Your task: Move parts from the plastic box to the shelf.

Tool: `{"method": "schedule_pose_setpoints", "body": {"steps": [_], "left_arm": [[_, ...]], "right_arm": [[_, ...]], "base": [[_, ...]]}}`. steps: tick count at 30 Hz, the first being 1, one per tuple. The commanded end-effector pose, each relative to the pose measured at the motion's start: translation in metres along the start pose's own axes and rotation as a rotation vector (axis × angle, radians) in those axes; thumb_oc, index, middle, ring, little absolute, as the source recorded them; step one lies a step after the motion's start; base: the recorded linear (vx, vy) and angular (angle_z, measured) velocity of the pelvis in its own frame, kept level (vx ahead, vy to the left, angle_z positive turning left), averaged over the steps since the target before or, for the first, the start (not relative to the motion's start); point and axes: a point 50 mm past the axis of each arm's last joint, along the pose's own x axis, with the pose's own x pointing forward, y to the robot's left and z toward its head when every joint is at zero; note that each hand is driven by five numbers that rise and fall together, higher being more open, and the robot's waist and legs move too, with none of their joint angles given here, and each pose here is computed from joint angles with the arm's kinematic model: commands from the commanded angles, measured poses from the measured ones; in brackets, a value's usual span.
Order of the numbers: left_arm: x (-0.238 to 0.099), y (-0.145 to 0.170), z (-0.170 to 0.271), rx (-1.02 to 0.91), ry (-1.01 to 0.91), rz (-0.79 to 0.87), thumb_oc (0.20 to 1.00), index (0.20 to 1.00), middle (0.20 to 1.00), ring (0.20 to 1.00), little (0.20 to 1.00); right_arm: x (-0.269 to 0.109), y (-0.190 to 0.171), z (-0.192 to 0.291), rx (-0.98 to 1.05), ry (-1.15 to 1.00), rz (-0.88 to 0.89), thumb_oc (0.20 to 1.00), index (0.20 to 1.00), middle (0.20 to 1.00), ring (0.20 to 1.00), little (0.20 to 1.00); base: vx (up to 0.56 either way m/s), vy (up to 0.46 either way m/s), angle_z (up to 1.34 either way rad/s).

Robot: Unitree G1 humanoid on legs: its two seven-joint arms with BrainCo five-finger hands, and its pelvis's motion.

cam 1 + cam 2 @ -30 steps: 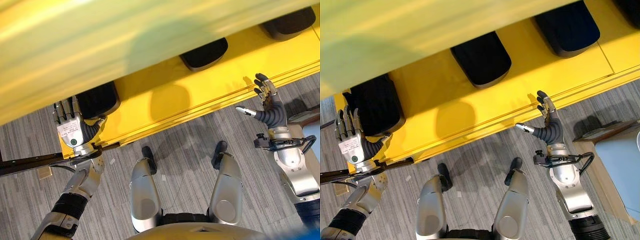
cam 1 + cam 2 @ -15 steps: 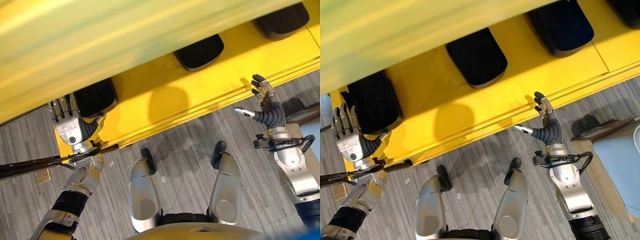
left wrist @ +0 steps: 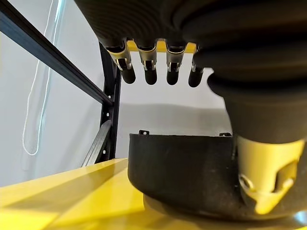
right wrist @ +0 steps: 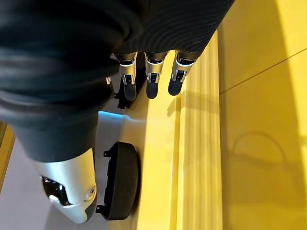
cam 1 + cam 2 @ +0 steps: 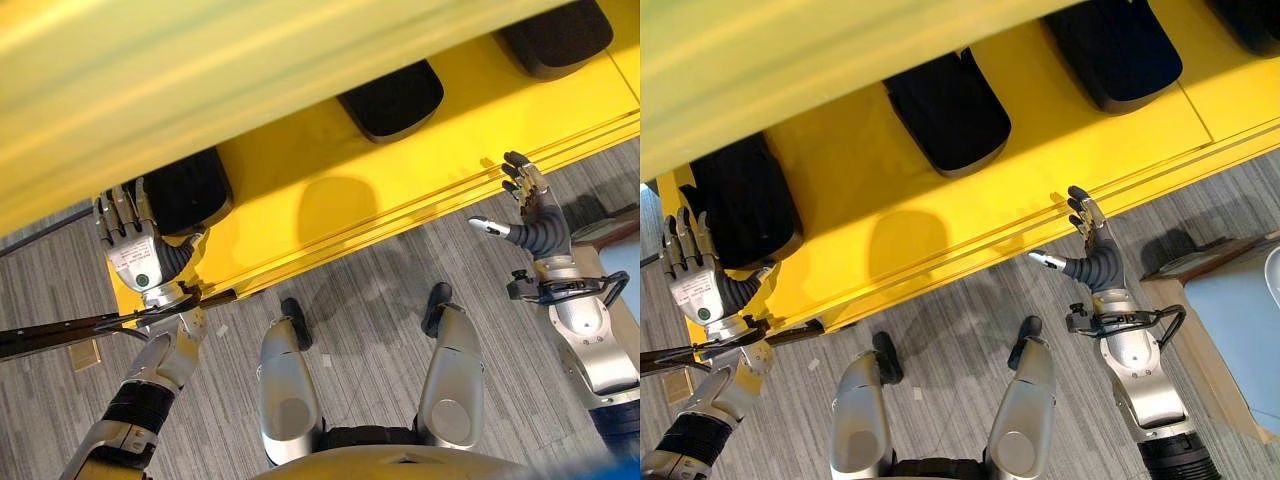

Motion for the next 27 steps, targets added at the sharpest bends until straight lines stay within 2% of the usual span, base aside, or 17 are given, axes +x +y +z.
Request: {"method": "schedule_pose_setpoints", "body": {"steps": [1, 27], "left_arm": [[0.0121, 0.0167, -0.0199, 0.075, 0.002, 0.102, 1.0, 1.0, 1.0, 1.0, 1.0], [0.0179, 0.0137, -0.0167, 0.072, 0.016, 0.112, 1.0, 1.0, 1.0, 1.0, 1.0]], "right_arm": [[0.0012, -0.0077, 0.0159, 0.014, -0.089, -0.033, 1.0, 1.0, 1.0, 1.0, 1.0], [0.0012, -0.0062, 0.0154, 0.012, -0.086, -0.008, 1.0, 1.0, 1.0, 1.0, 1.0]], "base": [[0.0, 0.0, 0.0], [0.0, 0.0, -0.01]]}}
